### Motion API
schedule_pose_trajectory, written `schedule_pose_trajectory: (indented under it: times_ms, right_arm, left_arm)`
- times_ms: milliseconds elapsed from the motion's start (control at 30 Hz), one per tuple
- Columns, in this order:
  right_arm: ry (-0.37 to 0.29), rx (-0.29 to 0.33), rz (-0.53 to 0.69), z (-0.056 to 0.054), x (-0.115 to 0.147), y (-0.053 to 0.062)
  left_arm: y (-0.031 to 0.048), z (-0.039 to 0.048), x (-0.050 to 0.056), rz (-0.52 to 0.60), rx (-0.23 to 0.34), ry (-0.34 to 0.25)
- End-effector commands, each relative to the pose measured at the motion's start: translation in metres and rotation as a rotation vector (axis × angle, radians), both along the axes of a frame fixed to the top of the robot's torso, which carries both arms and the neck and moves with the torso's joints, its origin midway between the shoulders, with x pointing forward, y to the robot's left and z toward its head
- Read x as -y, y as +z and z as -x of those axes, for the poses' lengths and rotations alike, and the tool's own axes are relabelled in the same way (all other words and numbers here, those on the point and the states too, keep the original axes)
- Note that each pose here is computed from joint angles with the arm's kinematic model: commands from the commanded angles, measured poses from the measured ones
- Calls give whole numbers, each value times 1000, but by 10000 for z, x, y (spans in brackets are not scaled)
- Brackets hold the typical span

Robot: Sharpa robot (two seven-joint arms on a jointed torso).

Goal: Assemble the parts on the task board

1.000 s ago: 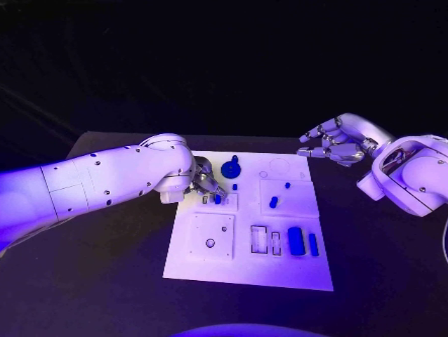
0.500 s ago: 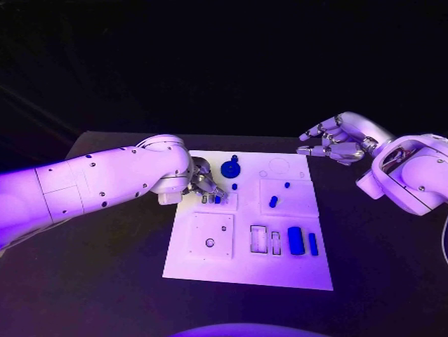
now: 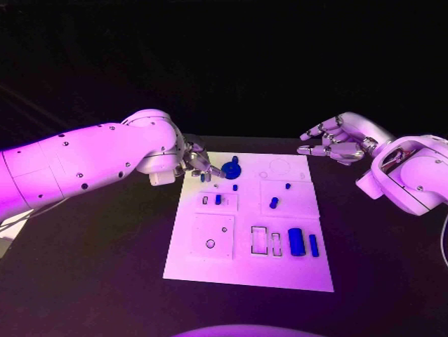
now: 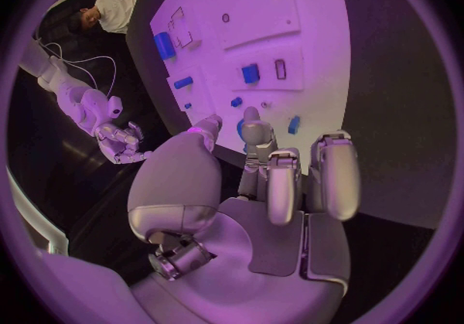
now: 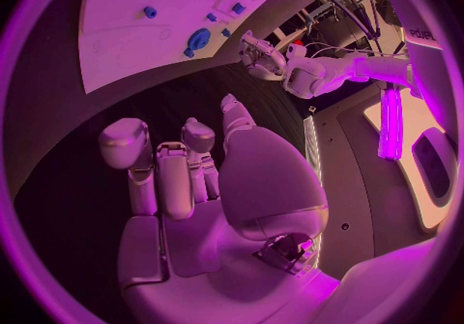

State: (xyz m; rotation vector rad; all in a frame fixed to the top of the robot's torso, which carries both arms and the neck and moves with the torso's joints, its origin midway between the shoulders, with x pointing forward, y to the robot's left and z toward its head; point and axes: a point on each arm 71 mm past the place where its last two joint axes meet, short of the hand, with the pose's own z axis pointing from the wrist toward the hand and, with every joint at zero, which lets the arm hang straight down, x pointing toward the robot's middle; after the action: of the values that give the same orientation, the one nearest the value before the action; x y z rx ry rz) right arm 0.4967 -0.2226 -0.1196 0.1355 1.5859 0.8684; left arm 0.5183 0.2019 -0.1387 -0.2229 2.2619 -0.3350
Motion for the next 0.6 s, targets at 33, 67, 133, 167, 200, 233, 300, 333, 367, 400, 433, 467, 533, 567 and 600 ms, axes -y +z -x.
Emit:
schedule_pose_trajectory:
  times_ms: [33, 67, 133, 167, 200, 233, 300, 333, 367, 400, 433, 467, 533, 567, 600]
  right_arm:
    - [3, 9, -10, -4, -6, -5]
    - [3, 9, -10, -5, -8, -7]
    - [3, 8, -10, -6, -14, -10]
    - [4, 8, -10, -6, -17, -11]
    - [5, 8, -10, -6, -21, -12]
    - [6, 7, -10, -5, -24, -12]
    - [7, 7, -10, -3, -28, -13]
    - [7, 6, -10, -3, -30, -14]
    - [8, 5, -10, -3, -32, -15]
    - [9, 5, -10, -3, -33, -16]
    - [9, 4, -10, -4, -35, -16]
    - [10, 4, -10, -5, -37, -17]
    - [11, 4, -10, -6, -42, -18]
    - [12, 4, -10, -6, -45, -18]
    - [12, 4, -10, -6, -47, -18]
  left_arm:
    - [88, -100, -42, -15, -13, -10]
    - [114, -147, -59, -19, -7, 1]
    - [146, -241, -85, -31, 0, 18]
    - [152, -285, -96, -40, 2, 25]
    - [152, -326, -105, -51, 2, 31]
    - [146, -363, -113, -63, 0, 34]
    - [126, -419, -121, -87, -4, 39]
    - [114, -445, -122, -101, -6, 40]
    - [99, -473, -120, -115, -9, 40]
    - [85, -494, -118, -126, -13, 41]
    - [70, -513, -117, -136, -18, 41]
    - [52, -529, -117, -145, -25, 41]
    - [15, -558, -126, -161, -37, 43]
    - [-5, -571, -131, -168, -44, 44]
    - [-25, -584, -139, -173, -50, 47]
